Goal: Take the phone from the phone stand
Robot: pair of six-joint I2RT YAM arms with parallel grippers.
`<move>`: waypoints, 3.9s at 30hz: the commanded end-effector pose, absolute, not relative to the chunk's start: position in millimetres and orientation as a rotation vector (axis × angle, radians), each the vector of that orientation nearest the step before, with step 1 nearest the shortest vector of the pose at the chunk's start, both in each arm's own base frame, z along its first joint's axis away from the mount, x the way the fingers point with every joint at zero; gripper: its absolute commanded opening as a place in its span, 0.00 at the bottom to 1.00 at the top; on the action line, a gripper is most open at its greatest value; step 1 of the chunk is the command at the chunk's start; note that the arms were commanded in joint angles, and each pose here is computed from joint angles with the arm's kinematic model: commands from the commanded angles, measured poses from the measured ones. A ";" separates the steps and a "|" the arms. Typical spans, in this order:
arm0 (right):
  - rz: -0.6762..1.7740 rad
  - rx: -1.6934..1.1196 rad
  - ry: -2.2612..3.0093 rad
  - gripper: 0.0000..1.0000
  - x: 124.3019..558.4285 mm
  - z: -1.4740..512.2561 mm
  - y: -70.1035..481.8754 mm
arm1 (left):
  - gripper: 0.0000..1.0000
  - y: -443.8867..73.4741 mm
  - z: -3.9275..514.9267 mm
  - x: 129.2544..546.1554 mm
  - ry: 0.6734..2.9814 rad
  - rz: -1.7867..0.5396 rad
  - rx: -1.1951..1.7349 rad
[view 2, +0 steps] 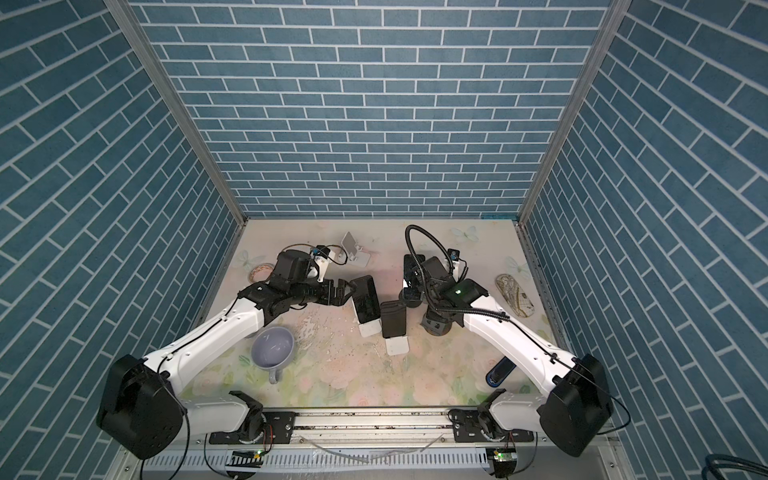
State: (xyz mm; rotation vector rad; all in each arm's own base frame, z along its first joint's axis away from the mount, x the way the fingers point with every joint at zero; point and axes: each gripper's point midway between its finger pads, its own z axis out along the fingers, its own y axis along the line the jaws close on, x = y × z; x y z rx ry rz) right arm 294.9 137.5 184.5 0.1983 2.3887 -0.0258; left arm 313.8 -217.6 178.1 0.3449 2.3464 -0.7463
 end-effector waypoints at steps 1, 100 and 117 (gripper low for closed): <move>-0.106 0.142 2.369 0.52 291.6 198.2 120.8 | 1.00 -217.8 185.1 319.1 2.335 -0.723 0.355; 0.062 -0.163 2.832 0.58 473.7 27.3 85.6 | 1.00 -179.4 213.4 304.9 2.301 -0.544 0.265; 0.076 -0.048 2.706 0.84 477.1 91.1 83.3 | 1.00 -182.1 216.9 310.3 2.276 -0.546 0.273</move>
